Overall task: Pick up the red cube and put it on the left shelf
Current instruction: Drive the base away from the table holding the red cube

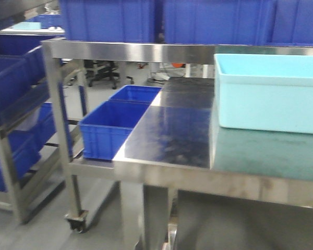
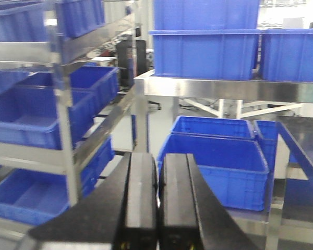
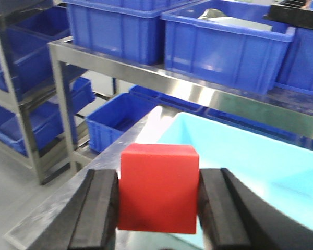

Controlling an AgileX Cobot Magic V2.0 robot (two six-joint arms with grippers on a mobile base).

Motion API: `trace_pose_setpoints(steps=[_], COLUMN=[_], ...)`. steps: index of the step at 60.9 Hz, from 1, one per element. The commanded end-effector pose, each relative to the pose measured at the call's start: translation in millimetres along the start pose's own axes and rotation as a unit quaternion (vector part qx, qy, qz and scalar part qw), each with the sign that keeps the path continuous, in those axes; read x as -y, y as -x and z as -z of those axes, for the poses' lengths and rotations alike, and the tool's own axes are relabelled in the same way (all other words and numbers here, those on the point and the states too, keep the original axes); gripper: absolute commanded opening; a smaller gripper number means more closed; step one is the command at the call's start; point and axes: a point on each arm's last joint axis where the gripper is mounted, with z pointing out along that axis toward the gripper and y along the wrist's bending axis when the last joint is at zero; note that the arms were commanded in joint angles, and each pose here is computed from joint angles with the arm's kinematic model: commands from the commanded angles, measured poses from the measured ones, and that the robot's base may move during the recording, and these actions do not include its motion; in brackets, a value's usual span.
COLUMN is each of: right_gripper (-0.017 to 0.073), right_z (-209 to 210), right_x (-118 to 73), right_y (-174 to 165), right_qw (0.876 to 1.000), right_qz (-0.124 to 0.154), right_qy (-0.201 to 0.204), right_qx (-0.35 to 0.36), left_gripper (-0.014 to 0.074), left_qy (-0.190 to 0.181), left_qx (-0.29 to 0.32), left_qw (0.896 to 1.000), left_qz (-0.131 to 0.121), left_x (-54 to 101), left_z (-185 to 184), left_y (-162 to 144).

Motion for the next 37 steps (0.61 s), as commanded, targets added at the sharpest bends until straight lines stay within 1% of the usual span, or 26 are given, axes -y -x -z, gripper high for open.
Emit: trace_pose_setpoints(steps=[1, 37], right_gripper=[0.0056, 0.0056], right_z=[4.4, 4.4], right_x=[1.1, 1.1], right_y=[17.5, 17.5], right_qw=[0.998, 0.998], right_qz=[0.006, 0.006], right_qy=[-0.005, -0.005], right_qx=[0.062, 0.062], left_gripper=[0.0101, 0.0101], left_qy=[-0.002, -0.002], left_qx=[0.037, 0.037], left_qw=[0.999, 0.999], left_qz=[0.0, 0.0], left_x=[0.1, 0.1], left_z=[0.9, 0.9], left_y=[0.1, 0.1])
